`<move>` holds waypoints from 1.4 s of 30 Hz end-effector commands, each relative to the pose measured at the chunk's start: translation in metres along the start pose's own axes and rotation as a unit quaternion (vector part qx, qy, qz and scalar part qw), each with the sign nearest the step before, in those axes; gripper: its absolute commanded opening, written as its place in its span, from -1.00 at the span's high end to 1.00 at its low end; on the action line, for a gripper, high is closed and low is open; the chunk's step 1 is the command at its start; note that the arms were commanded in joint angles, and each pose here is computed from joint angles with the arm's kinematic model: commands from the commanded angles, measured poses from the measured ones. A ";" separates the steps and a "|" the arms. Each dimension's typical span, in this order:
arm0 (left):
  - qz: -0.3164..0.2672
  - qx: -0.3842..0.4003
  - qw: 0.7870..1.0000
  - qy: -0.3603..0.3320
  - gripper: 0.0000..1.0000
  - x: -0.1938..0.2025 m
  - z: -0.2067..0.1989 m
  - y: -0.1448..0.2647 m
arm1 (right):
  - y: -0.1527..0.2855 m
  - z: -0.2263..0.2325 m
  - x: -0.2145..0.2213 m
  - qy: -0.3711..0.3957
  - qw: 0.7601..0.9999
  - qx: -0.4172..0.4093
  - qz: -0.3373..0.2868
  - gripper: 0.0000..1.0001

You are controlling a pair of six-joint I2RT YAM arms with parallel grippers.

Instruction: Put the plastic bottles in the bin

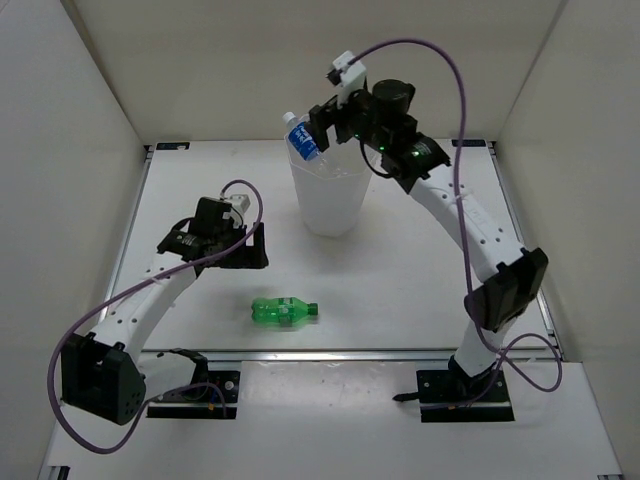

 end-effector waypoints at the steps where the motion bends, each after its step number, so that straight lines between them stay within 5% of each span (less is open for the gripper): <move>1: -0.025 0.008 1.000 -0.017 -0.97 -0.019 -0.004 0.008 | -0.017 -0.010 0.025 0.025 0.997 0.049 0.059 -0.66; 7: 0.047 0.117 0.977 -0.173 -0.97 0.014 -0.055 -0.009 | 0.010 -0.027 0.005 -0.015 0.997 0.068 0.017 -0.78; 15: 0.159 0.135 0.954 -0.217 -0.97 0.065 -0.054 -0.023 | 0.089 -0.102 0.014 -0.089 0.981 0.172 0.008 -0.95; 22: 0.125 0.164 0.953 -0.223 -0.97 0.067 -0.061 -0.016 | 0.182 -0.175 0.094 -0.234 0.927 0.285 0.069 -0.98; 29: 0.148 0.140 0.947 -0.248 -0.97 0.085 -0.061 -0.027 | 0.240 -0.185 0.140 -0.276 0.897 0.336 0.081 -0.98; 42: 0.172 0.093 0.942 -0.273 -0.97 0.099 -0.069 -0.042 | 0.261 -0.174 0.172 -0.296 0.891 0.335 0.078 -0.99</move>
Point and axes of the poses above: each gripper's point midway between its finger pads, its own y axis back along the fingers, its own z axis along the line the jaws close on, x = y × z, the point moved 2 cm from there along y, back along the fingers, and after that the axes turned 9 degrees about -y, right-handed, at the moved point
